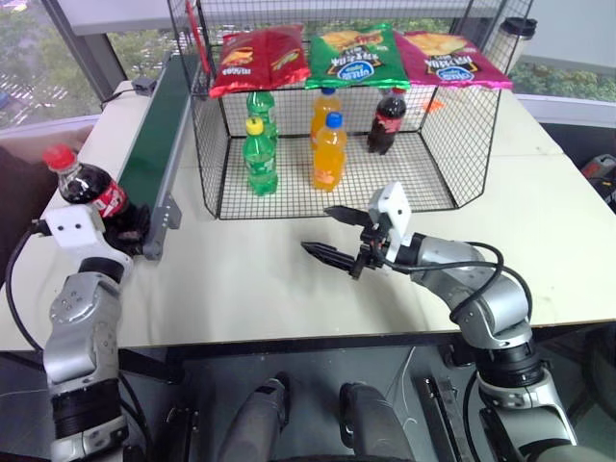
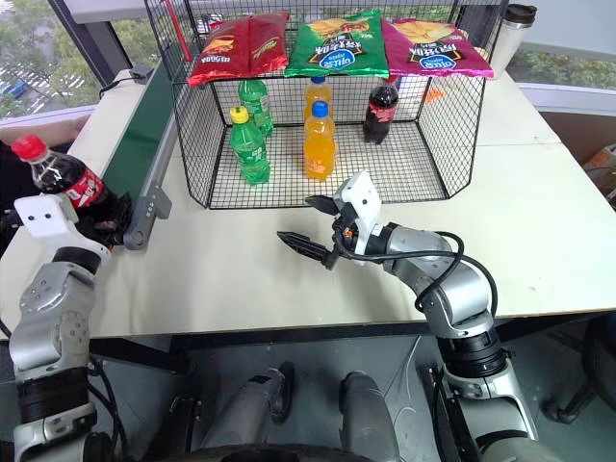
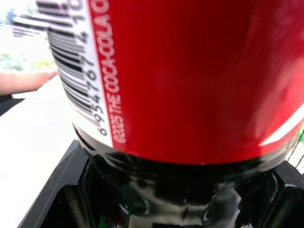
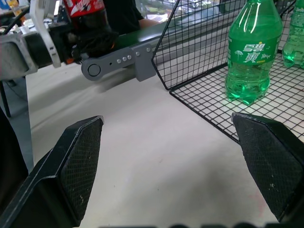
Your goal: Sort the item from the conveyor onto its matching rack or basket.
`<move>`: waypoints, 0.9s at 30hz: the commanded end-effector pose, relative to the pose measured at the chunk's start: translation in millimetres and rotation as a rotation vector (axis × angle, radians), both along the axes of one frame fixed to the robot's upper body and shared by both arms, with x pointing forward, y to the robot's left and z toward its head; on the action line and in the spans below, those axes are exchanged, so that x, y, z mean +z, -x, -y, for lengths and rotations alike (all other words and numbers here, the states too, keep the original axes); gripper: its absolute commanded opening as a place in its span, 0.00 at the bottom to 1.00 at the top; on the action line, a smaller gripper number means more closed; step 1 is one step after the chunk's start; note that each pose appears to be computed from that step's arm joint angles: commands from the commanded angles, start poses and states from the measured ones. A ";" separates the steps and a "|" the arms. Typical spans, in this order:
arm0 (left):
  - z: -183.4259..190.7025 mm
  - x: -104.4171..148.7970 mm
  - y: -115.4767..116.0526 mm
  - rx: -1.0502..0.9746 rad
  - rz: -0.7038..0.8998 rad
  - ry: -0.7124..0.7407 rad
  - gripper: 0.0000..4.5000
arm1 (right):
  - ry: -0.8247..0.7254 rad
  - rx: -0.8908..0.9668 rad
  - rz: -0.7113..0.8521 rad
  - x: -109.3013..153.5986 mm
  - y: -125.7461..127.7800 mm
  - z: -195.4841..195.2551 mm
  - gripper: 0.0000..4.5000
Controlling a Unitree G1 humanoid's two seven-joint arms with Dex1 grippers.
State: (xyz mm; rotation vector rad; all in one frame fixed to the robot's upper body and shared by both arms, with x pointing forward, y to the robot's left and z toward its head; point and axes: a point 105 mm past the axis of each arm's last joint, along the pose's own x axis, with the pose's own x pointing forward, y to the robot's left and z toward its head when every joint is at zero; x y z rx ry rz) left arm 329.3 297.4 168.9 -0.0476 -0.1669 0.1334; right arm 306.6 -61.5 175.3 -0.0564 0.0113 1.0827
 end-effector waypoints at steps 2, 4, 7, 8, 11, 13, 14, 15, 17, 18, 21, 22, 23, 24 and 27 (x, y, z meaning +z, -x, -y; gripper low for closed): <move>20.0 44.1 -6.3 -0.130 0.118 -0.056 0.67 | -0.066 0.014 0.056 28.4 3.9 -1.1 1.00; 43.9 46.7 -11.2 -0.258 0.109 -0.098 0.67 | -0.088 0.014 0.064 38.1 2.8 -0.3 1.00; 80.9 40.6 -13.2 -0.461 0.071 -0.191 0.67 | -0.113 0.009 0.085 51.3 0.7 0.7 1.00; 90.5 37.9 -14.1 -0.511 0.064 -0.217 0.67 | -0.120 0.007 0.093 56.0 -0.3 1.0 1.00; 125.9 28.8 -12.3 -0.689 0.041 -0.282 0.67 | -0.143 0.004 0.112 69.2 -1.0 2.0 1.00; 150.5 20.8 -7.6 -0.811 0.025 -0.320 0.67 | -0.155 0.004 0.122 75.8 -0.6 2.3 1.00; 160.5 16.9 -5.1 -0.864 0.018 -0.334 0.67 | -0.156 0.004 0.125 77.8 -0.3 2.4 1.00; 168.2 14.1 -3.4 -0.903 0.014 -0.344 0.67 | -0.156 0.005 0.126 79.0 0.2 2.4 1.00; 184.1 9.2 -2.2 -0.971 0.017 -0.370 0.67 | -0.154 0.007 0.127 80.0 1.3 2.3 1.00; 189.2 7.8 -2.1 -0.992 0.019 -0.380 0.67 | -0.154 0.007 0.127 80.1 1.7 2.2 1.00; 202.8 6.5 -3.8 -1.032 0.039 -0.389 0.67 | -0.153 0.001 0.125 79.8 2.6 3.1 1.00; 207.8 5.8 -4.2 -1.045 0.046 -0.388 0.67 | -0.153 -0.002 0.123 79.6 3.0 3.6 1.00; 214.4 3.4 -4.1 -1.066 0.048 -0.386 0.67 | -0.153 -0.005 0.123 79.3 3.5 4.1 1.00; 219.6 1.8 -4.1 -1.080 0.052 -0.386 0.67 | -0.153 -0.008 0.122 79.2 3.8 4.5 1.00; 228.7 -2.1 -3.1 -1.113 0.055 -0.388 0.67 | -0.152 -0.007 0.121 78.9 5.4 4.7 1.00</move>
